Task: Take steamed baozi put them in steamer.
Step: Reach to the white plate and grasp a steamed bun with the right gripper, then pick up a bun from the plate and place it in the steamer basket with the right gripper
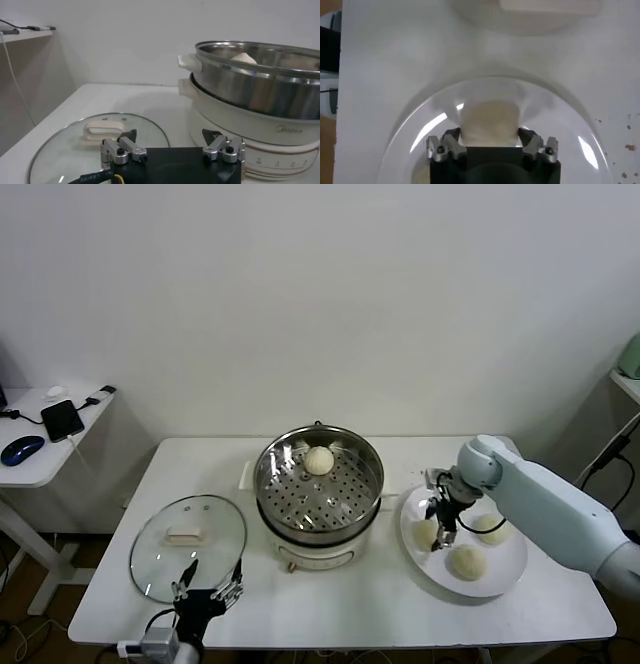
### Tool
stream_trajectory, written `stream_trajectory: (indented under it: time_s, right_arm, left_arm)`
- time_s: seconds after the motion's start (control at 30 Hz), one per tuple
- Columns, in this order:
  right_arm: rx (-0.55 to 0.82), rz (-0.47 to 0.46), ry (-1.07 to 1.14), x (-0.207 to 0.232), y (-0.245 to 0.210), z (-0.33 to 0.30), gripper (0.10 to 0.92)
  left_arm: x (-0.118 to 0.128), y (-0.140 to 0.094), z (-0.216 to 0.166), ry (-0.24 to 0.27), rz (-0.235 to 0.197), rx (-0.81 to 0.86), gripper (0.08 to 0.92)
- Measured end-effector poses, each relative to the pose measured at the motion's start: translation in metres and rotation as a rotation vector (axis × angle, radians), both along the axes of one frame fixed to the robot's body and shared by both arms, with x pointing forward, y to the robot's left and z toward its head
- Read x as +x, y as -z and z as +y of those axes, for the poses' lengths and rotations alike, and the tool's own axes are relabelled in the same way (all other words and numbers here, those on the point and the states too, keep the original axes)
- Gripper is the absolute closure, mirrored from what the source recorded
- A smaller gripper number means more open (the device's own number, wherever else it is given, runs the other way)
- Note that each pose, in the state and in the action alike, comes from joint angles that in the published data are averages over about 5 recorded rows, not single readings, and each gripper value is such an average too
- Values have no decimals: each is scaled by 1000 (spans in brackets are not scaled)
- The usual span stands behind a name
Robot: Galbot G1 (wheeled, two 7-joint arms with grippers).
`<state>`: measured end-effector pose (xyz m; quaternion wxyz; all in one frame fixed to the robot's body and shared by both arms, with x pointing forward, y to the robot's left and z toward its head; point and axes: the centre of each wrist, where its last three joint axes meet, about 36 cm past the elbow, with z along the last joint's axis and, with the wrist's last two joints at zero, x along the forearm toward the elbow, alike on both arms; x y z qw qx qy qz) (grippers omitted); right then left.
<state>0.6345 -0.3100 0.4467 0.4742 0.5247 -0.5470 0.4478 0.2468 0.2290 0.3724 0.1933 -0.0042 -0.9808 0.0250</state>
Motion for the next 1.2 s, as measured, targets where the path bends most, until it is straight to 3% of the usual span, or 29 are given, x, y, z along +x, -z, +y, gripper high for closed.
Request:
stream_trajectory:
  time_s: [0.13, 0.5, 0.9, 1.2]
  right_arm:
    - [1, -2, 2, 1, -1, -1, 421]
    - [8, -13, 8, 8, -36, -4, 468]
    - [36, -60, 3, 34, -162, 12, 468]
    - [69, -84, -28, 52, -243, 68, 462]
  left_arm:
    - [-1, 0, 0, 0, 1, 2, 177]
    - [2, -5, -2, -5, -20, 3, 177]
    - [5, -18, -1, 16, -50, 38, 177]
    - [7, -22, -1, 23, -66, 48, 177]
